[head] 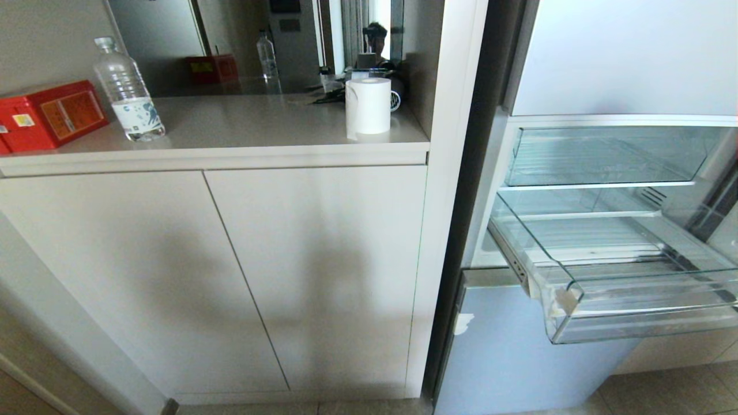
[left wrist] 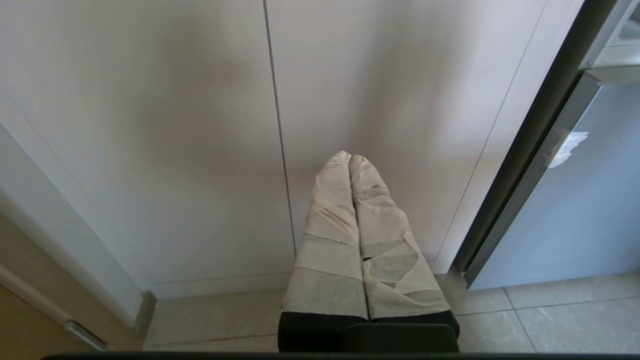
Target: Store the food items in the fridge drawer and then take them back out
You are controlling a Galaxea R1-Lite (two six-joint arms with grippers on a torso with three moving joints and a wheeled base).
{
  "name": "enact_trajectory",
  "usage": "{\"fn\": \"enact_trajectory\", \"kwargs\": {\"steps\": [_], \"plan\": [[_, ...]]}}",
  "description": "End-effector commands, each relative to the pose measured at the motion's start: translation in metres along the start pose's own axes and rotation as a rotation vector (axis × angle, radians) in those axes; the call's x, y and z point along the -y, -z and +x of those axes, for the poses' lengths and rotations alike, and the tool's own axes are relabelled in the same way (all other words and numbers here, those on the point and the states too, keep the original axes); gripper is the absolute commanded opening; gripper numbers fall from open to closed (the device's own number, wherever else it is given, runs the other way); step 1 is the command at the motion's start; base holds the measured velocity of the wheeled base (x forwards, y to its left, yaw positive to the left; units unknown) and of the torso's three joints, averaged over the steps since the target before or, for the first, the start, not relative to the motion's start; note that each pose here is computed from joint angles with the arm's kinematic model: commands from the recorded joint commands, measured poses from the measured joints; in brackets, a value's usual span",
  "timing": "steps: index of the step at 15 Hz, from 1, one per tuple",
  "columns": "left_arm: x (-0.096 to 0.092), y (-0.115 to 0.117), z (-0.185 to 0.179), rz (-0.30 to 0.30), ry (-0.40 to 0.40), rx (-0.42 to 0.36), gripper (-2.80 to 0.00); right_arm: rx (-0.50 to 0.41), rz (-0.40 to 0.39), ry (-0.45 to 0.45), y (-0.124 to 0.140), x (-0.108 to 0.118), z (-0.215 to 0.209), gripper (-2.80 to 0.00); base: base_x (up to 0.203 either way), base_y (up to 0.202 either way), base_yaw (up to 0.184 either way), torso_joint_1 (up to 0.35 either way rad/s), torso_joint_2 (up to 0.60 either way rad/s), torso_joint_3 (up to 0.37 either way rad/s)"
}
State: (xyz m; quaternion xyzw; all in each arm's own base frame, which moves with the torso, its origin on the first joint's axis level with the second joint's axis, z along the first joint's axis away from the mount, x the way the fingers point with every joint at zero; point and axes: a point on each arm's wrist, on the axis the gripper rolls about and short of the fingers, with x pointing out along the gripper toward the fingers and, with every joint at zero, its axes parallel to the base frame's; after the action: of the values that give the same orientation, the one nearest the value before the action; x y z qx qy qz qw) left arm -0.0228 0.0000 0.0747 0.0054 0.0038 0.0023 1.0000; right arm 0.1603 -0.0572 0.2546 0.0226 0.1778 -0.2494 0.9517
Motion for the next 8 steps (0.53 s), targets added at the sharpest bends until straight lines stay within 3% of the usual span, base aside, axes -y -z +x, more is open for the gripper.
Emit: {"fn": "enact_trajectory", "kwargs": {"steps": [1, 6, 8], "plan": [[0.000, 0.000, 0.000, 0.000, -0.001, -0.002, -2.80, 0.080, 0.023, 0.048, 0.010, 0.015, -0.036, -2.80, 0.000, 0.000, 0.000, 0.000, 0.00, 0.000], [0.000, 0.000, 0.000, 0.000, 0.000, -0.002, -2.80, 0.157, 0.034, 0.059, 0.016, 0.020, -0.063, -2.80, 0.000, 0.005, -0.152, 0.001, 0.00, 0.003], [0.000, 0.000, 0.000, 0.000, 0.000, -0.002, -2.80, 0.169, 0.052, 0.112, 0.016, 0.026, -0.067, -2.80, 0.002, 0.009, -0.174, 0.004, 0.00, 0.000]]}}
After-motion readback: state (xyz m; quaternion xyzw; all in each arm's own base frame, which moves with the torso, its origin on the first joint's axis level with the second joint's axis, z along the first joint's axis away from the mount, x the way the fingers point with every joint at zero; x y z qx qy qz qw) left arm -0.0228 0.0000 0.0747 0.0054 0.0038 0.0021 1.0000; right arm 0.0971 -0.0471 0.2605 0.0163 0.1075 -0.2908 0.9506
